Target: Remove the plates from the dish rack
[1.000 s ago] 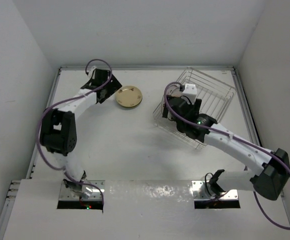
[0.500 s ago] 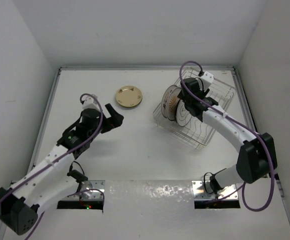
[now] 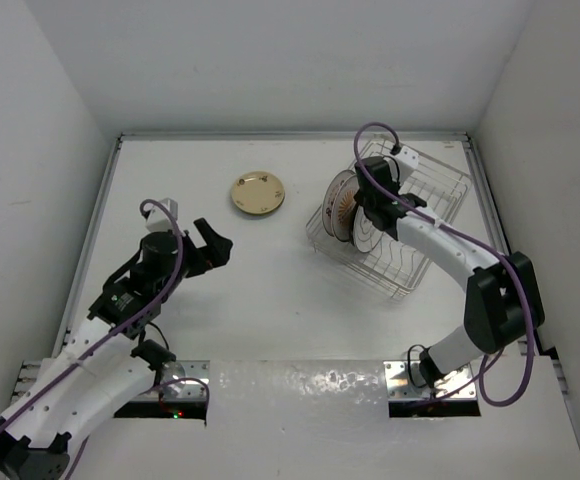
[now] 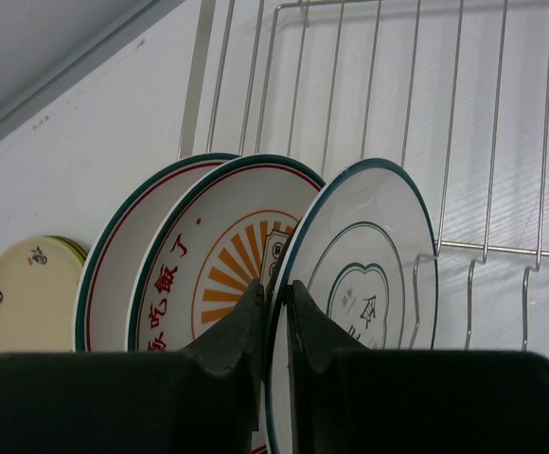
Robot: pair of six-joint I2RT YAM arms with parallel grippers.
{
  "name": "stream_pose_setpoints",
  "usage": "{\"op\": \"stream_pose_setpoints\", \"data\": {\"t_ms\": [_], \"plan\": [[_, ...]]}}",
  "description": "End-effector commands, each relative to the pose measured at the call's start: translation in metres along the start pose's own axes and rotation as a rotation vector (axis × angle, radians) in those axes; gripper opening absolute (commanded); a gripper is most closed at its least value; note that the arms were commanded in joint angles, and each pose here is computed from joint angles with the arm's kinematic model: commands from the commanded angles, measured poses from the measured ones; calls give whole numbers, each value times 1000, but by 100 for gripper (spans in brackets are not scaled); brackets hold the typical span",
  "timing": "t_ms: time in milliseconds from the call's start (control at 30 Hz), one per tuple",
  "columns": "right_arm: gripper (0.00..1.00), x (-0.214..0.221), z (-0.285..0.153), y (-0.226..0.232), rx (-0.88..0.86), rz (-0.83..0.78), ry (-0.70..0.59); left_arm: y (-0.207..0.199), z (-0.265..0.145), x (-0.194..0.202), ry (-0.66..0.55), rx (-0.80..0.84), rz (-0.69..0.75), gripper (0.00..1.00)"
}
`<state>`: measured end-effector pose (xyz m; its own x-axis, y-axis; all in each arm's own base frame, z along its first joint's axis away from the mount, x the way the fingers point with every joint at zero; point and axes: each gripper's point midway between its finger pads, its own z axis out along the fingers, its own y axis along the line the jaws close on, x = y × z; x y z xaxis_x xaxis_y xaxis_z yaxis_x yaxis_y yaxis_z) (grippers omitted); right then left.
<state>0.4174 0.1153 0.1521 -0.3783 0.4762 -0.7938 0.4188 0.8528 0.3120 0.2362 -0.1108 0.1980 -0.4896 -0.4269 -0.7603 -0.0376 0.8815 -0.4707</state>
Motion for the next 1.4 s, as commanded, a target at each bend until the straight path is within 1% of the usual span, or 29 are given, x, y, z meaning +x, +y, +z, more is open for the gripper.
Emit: {"op": "stream_pose_setpoints", "data": {"t_ms": [0, 100, 233, 300, 467, 600, 667, 700, 800, 833, 933, 967, 1000, 1033, 1067, 1100, 1133, 1167, 1200, 1233, 1267, 1300, 1367], "plan": [[9, -18, -8, -1, -1, 80, -62, -4, 1, -3, -2, 14, 13, 98], [0, -25, -12, -6, 17, 109, -89, -5, 4, -1, 6, 19, 12, 98], [0, -35, -19, -10, 25, 160, -125, -5, 4, 0, 8, 19, 13, 98], [0, -45, -26, -7, 3, 183, -150, -5, 3, -2, 2, 18, 12, 98], [0, -87, -54, 6, -71, 199, -223, -6, -1, -7, -18, 19, -8, 98], [0, -113, -81, 20, -152, 143, -234, -13, -6, -12, -25, 46, -47, 99], [0, -122, -96, 26, -192, 79, -232, -26, -14, -19, -27, 97, -69, 99], [0, -131, -109, 28, -216, 36, -254, -31, -17, -23, -34, 121, -87, 99], [0, -142, -136, 42, -343, -69, -276, -54, -32, -36, -50, 225, -123, 100], [0, -136, -149, 59, -467, -211, -263, -62, -40, -43, -62, 261, -138, 100], [0, -121, -185, 80, -692, -494, -299, -72, -54, -56, -89, 305, -199, 100], [0, -93, -204, 92, -853, -609, -223, -76, -61, -62, -108, 332, -237, 100], [0, -66, -219, 93, -922, -785, -173, -78, -63, -63, -109, 350, -258, 100], [0, -52, -229, 96, -953, -895, -172, -83, -67, -65, -114, 381, -277, 100], [0, -29, -248, 102, -982, -1015, -189, -88, -70, -68, -116, 406, -302, 100], [0, -12, -249, 99, -990, -1162, -217, -92, -75, -72, -117, 422, -307, 100], [0, 5, -252, 97, -1006, -1245, -203, -92, -76, -74, -120, 418, -311, 100], [0, 18, -256, 98, -1024, -1304, -203, -86, -75, -73, -117, 380, -313, 100], [0, 42, -263, 99, -1065, -1391, -205, -75, -78, -88, -180, 313, -331, 100], [0, 57, -265, 102, -1090, -1425, -197, -67, -80, -93, -212, 274, -341, 100], [0, 76, -275, 107, -1146, -1463, -195, -52, -81, -94, -229, 203, -341, 100], [0, 95, -276, 105, -1187, -1508, -182, -35, -89, -113, -329, 116, -355, 100], [0, 123, -283, 120, -1246, -1514, -212, -6, -96, -120, -390, -23, -340, 100]]}}
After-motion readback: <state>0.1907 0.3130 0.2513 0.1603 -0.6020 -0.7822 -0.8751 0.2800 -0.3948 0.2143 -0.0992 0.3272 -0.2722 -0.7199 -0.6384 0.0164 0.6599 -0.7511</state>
